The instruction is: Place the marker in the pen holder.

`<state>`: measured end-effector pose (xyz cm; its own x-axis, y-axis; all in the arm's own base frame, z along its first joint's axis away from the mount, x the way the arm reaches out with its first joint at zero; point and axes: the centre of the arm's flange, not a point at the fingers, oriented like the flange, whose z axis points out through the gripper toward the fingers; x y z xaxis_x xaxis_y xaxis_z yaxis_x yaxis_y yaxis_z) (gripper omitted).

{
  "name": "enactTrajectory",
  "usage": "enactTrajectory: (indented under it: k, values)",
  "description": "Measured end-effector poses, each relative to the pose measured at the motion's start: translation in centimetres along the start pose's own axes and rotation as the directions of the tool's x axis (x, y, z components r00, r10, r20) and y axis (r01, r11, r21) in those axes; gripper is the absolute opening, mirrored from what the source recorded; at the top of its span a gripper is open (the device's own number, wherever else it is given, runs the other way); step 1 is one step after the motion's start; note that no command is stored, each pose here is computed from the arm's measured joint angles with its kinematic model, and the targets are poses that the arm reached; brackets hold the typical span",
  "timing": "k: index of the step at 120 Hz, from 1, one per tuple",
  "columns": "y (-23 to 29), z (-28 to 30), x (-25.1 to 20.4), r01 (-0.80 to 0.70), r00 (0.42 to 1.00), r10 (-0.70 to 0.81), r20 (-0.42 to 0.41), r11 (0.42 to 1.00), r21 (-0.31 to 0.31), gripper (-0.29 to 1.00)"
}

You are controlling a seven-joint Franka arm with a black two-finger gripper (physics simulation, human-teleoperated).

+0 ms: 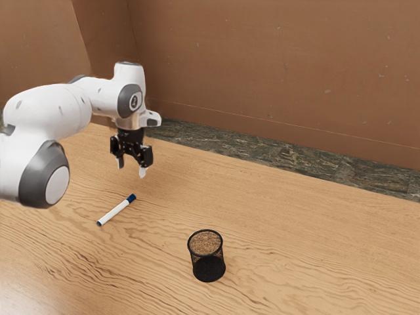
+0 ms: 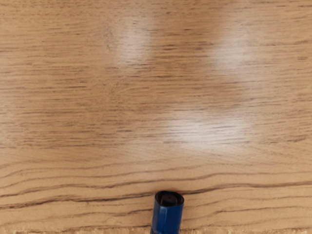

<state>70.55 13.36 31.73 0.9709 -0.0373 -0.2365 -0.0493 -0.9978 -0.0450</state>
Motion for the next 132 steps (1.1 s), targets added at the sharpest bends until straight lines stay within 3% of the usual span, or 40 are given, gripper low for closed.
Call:
enactTrajectory:
  k: [22, 60, 132]
  values:
    - [-0.3, 5.2, -2.3, 0.017, 0.998, -0.016, 0.066, 1.000, -0.025, 0.68]
    - [0.7, 7.9, -3.3, -0.040, 0.999, 0.041, 0.014, 0.999, -0.011, 0.65]
    - [0.5, 8.5, -2.3, -0.111, 0.992, 0.112, -0.051, 0.993, 0.029, 0.03]
